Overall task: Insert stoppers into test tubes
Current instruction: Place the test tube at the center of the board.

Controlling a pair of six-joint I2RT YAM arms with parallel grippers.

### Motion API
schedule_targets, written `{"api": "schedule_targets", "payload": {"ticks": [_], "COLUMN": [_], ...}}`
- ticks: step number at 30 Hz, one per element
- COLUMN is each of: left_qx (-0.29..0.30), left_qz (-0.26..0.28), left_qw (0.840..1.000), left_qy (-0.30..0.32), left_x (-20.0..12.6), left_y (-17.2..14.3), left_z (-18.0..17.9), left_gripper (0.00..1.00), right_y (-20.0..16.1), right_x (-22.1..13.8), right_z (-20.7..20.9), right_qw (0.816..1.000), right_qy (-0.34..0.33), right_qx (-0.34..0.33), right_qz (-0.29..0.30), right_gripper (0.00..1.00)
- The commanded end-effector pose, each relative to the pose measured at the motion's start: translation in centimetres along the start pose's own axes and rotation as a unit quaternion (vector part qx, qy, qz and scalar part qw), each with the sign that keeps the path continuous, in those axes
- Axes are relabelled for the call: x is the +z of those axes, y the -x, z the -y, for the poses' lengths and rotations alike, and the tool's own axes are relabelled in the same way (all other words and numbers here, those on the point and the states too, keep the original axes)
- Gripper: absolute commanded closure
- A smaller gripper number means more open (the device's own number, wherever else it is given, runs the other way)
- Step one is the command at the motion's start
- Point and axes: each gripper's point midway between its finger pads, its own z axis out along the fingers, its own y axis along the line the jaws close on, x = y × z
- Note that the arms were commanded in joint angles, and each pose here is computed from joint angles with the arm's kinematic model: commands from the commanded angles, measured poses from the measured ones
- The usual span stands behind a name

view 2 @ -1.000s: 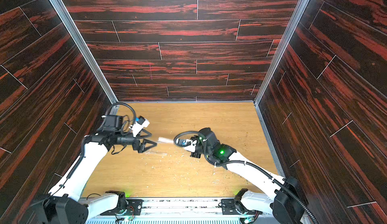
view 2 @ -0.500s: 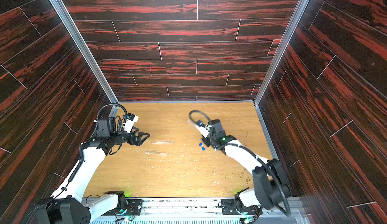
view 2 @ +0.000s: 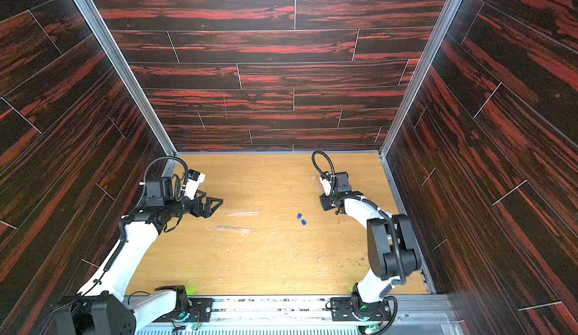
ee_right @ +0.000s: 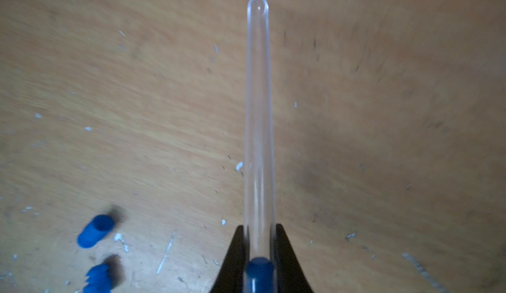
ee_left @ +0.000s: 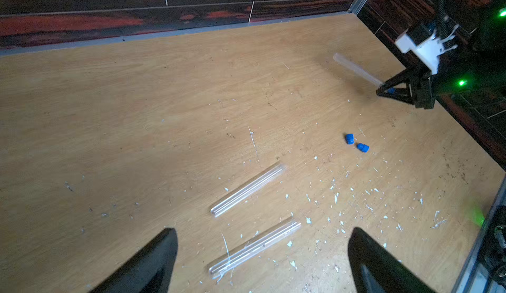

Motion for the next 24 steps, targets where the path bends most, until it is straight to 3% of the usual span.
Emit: {"api": "schedule_targets", "payload": {"ticks": [1,15,24], "left_qx": [0.006,0.035,0.045], "left_qz": [0.012,0.002,0.000], "left_qw": [1.000,0.999,0.999], "left_qy": [-0.006,-0.017,-0.015], "left_x": [-0.6,-1.2,-1.3], "left_y": [0.2,-0.1,-0.3], "left_z": [0.5,1.3,1.3], "left_gripper": [0.00,0.00,0.00], "right_y": [-0.8,-3.6,-3.2], "right_x": [1.2,3.5,3.0], "right_z": [0.0,0.1,0.1], "right_qw": [0.999,0.995,0.996], "right_qy": [0.017,0.028,0.028], "right_qx": [0.033,0.044,0.044], "right_qz": [-0.025,-0.083,-0.074], "right_gripper": [0.89,0.83,0.73]}}
